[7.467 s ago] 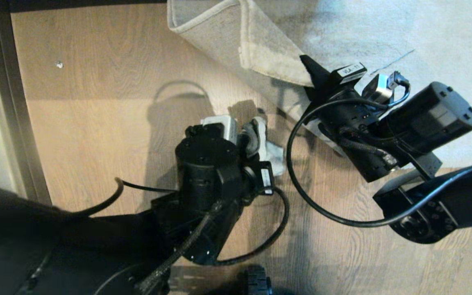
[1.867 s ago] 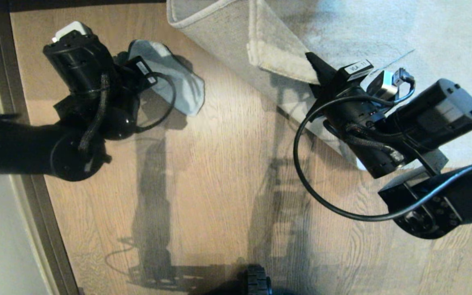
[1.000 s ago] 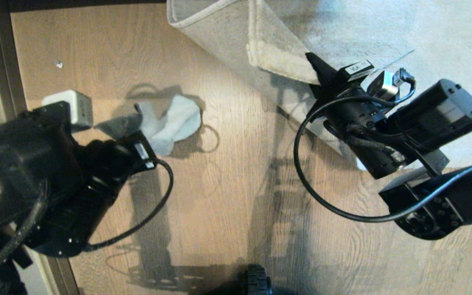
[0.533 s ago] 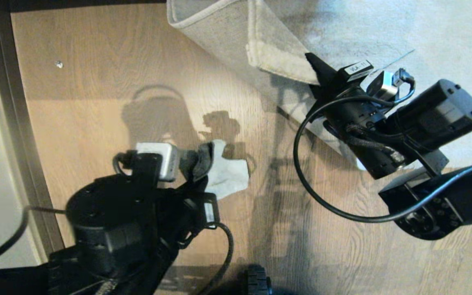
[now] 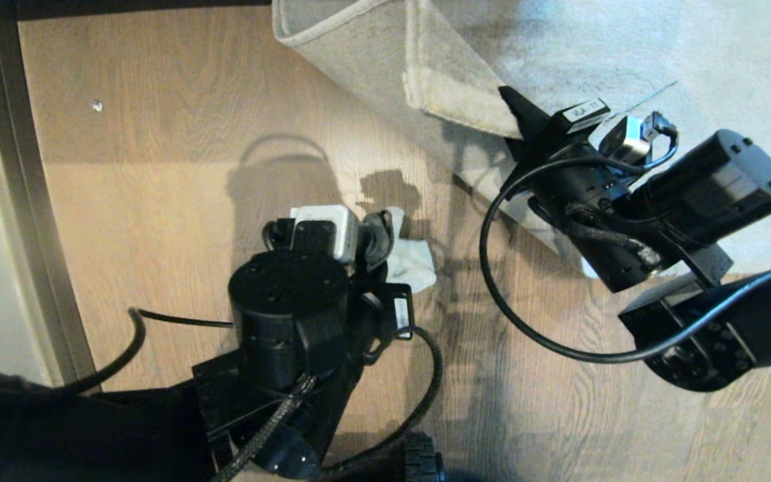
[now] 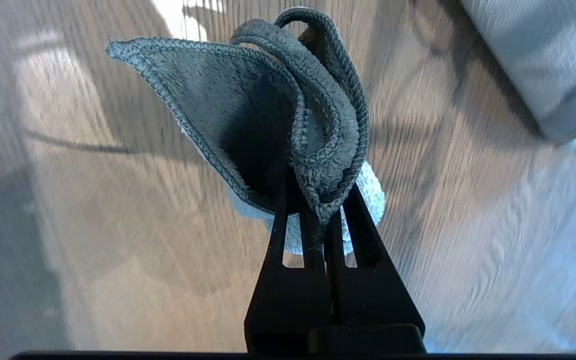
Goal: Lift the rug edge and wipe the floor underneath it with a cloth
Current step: Wipe the floor under the carpet with a rag
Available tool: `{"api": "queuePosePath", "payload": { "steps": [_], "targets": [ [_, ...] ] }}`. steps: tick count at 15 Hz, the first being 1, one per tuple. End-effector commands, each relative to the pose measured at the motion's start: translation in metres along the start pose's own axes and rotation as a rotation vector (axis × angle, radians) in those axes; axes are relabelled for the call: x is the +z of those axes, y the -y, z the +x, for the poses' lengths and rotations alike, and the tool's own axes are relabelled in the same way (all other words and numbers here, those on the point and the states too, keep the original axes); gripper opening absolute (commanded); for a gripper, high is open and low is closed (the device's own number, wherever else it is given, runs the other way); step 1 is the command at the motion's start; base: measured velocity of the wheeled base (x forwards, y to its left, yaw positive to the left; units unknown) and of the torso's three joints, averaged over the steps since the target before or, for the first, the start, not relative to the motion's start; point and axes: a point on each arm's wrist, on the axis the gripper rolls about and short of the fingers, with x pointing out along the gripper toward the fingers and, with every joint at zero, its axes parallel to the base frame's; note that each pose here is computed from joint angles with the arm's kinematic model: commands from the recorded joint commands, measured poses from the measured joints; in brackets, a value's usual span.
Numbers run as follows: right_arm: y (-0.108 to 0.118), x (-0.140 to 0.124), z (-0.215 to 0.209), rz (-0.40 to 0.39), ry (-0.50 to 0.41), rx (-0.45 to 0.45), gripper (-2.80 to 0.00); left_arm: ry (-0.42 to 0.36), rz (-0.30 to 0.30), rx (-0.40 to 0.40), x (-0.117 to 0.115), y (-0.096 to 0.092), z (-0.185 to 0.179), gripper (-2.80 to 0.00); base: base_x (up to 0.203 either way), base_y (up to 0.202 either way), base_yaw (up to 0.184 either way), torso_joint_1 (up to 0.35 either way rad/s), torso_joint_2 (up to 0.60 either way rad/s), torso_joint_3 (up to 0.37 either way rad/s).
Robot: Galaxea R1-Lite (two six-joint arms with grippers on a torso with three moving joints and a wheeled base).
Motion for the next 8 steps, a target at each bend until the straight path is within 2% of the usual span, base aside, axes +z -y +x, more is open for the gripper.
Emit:
{"api": "queuePosePath", "payload": {
  "steps": [1,4,8],
  "targets": [
    [-0.005,0.0,-0.001,0.008,-0.007,0.049,-2.8,0.024,-0.017,0.043,0.005,-0.005,0.016,-2.8,0.0,0.0,0.0,0.0,0.0,0.0],
    [-0.005,0.0,0.0,0.008,-0.01,0.052,-2.8,0.076,-0.046,0.112,0.022,-0.021,0.033,-2.8,0.0,0.0,0.0,0.0,0.0,0.0],
    [-0.005,0.0,0.0,0.007,-0.014,0.052,-2.8,0.181,-0.107,0.208,0.055,-0.046,0.055,-2.8,0.0,0.0,0.0,0.0,0.0,0.0]
  ]
}}
